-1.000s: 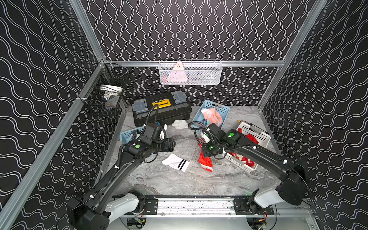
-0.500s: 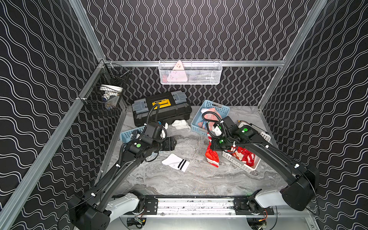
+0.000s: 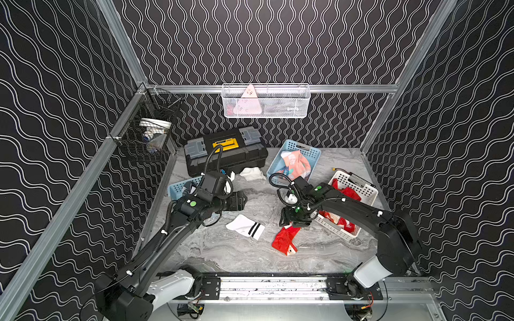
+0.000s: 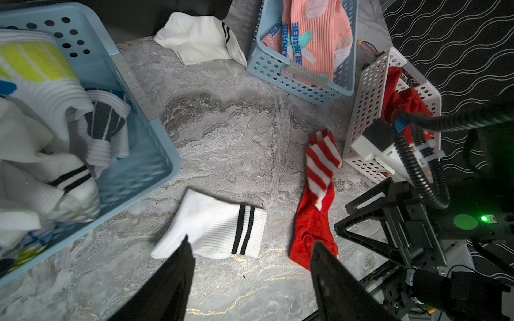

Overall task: Sort the socks into the basket by color
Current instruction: Place the sock at the center of the board, then pick up the sock at the center of the board.

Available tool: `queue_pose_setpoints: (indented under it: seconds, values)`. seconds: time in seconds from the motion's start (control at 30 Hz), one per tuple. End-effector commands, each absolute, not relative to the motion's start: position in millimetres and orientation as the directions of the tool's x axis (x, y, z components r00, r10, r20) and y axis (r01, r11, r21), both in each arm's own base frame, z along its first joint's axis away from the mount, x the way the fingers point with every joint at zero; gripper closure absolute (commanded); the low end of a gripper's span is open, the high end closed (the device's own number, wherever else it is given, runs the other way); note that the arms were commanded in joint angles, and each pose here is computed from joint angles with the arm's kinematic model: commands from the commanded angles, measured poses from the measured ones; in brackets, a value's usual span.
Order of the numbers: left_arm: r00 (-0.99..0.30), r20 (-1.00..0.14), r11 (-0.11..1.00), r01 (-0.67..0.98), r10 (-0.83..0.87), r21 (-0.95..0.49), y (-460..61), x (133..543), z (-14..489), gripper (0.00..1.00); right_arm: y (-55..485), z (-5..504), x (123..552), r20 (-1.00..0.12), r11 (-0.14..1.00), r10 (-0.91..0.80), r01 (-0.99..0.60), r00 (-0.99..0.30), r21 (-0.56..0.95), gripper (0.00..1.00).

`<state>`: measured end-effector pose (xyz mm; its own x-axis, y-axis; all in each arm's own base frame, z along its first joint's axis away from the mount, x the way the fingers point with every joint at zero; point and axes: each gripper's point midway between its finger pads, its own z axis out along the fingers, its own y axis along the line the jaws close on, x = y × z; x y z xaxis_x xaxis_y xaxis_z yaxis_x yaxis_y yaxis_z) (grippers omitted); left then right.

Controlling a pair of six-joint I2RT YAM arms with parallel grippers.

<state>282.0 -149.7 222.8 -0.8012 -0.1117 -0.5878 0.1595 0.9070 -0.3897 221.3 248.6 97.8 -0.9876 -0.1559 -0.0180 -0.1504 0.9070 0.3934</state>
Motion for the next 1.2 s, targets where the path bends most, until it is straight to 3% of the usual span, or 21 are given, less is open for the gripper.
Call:
queue_pose_setpoints:
  seconds: [0.0,0.2,0.43,0.73,0.83,0.97,1.03,1.1,1.17]
  values:
    - [-0.8,-0.592,0.909,0.17,-0.098,-0.381,-149.2,280.6,224.0,0.29,251.9,99.1,219.7,-0.031,0.908,-0.155,-0.155,-0.987,0.39,0.22]
    - [-0.804,-0.586,0.908,0.17,-0.097,-0.384,-150.1,280.0,223.6,0.29,236.1,84.5,214.8,-0.028,0.95,-0.156,-0.157,-0.987,0.269,0.22]
    - [-0.806,-0.583,0.905,0.169,-0.1,-0.389,-151.8,278.6,222.3,0.29,227.4,96.2,261.7,-0.18,0.971,-0.164,-0.191,-0.97,0.142,0.21]
    - [-0.804,-0.587,0.908,0.167,-0.099,-0.383,-151.4,278.2,222.9,0.29,223.6,55.7,290.0,-0.156,0.98,-0.18,-0.191,-0.971,0.053,0.21]
    - [-0.805,-0.584,0.909,0.166,-0.1,-0.383,-151.5,277.9,221.5,0.29,223.1,41.0,289.9,-0.136,0.981,-0.175,-0.185,-0.975,0.063,0.35]
    - [-0.805,-0.585,0.91,0.167,-0.097,-0.38,-151.8,279.0,221.5,0.29,222.1,37.5,291.0,-0.141,0.982,-0.165,-0.176,-0.976,0.073,0.68]
    - [-0.806,-0.584,0.91,0.167,-0.096,-0.38,-152.0,279.7,220.6,0.29,220.7,41.9,292.5,-0.146,0.982,-0.166,-0.177,-0.975,0.07,0.91]
    - [-0.807,-0.583,0.908,0.169,-0.096,-0.383,-153.3,280.5,219.5,0.29,220.3,48.7,293.1,-0.158,0.981,-0.167,-0.181,-0.973,0.074,1.0]
    - [-0.809,-0.58,0.907,0.168,-0.097,-0.386,-154.0,281.5,218.1,0.29,220.2,56.7,293.5,-0.168,0.98,-0.168,-0.183,-0.971,0.08,1.0]
